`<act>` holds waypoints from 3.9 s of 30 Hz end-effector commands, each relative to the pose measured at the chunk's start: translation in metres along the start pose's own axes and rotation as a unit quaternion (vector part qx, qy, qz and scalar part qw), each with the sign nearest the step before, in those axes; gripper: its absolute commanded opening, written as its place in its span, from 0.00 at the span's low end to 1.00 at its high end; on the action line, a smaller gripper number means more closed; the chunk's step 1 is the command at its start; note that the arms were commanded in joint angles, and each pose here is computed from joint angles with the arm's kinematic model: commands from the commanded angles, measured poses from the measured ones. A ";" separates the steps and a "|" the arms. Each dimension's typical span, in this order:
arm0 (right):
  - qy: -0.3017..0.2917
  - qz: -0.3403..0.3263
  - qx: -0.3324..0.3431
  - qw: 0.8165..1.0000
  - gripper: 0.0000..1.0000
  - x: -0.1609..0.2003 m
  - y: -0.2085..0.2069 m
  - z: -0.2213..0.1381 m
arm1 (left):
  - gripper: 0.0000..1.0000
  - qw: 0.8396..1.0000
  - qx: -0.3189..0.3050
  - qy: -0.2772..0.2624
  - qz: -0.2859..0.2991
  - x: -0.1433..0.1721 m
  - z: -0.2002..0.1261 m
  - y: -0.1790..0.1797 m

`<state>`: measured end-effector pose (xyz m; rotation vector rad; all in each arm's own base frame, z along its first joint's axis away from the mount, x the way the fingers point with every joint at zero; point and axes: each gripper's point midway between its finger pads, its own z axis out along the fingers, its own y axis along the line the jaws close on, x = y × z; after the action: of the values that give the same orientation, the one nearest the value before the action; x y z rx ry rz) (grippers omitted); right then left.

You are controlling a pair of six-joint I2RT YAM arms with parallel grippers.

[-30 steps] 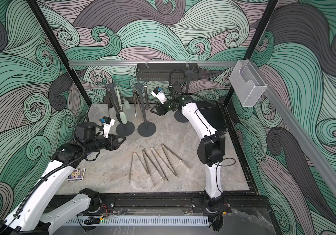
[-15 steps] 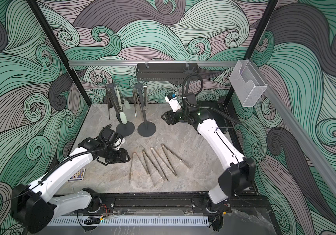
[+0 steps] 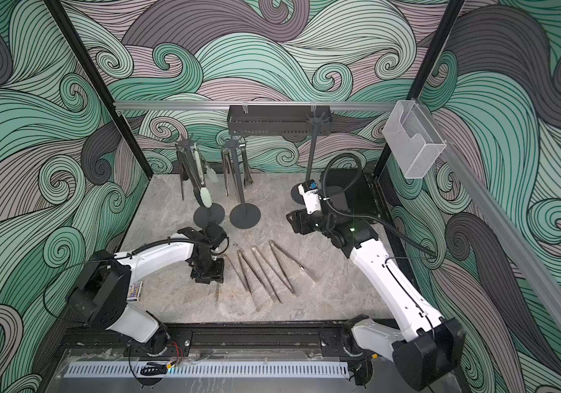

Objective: Hang food tongs on kitchen utensil racks
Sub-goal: Pick up the food tongs from the center of the board, then hang the food tongs on the rack.

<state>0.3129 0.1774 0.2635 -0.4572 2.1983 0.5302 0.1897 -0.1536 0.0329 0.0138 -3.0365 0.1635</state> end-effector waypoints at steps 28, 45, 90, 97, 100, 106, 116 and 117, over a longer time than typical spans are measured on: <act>-0.037 0.000 0.014 0.999 0.70 -0.005 -0.003 -0.021 | 0.00 0.996 -0.068 -0.046 -0.029 0.015 0.004 0.012; -0.083 0.041 0.045 0.995 0.70 -0.023 -0.024 -0.049 | 0.00 0.947 -0.005 -0.305 0.099 -0.014 -0.158 -0.049; -0.093 0.067 0.062 0.991 0.68 -0.013 -0.044 -0.048 | 0.00 0.838 -0.026 -0.537 0.097 -0.161 -0.333 -0.067; -0.090 0.068 0.062 0.992 0.68 -0.012 -0.045 -0.046 | 0.00 0.844 -0.028 -0.526 0.103 -0.173 -0.321 -0.072; -0.091 0.068 0.062 0.992 0.68 -0.012 -0.045 -0.046 | 0.00 0.847 -0.035 -0.522 0.100 -0.179 -0.317 -0.071; -0.090 0.068 0.062 0.992 0.68 -0.012 -0.046 -0.044 | 0.00 0.851 -0.042 -0.515 0.097 -0.188 -0.308 -0.070; -0.089 0.069 0.058 0.992 0.68 -0.013 -0.046 -0.042 | 0.00 0.857 -0.057 -0.502 0.098 -0.197 -0.293 -0.068; -0.089 0.069 0.058 0.992 0.68 -0.012 -0.046 -0.042 | 0.00 0.858 -0.058 -0.501 0.099 -0.197 -0.291 -0.068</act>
<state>0.3146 0.1184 0.2863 -0.1902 2.0981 0.4810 0.4073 -0.1901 0.3079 -0.3675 -4.0713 -0.0303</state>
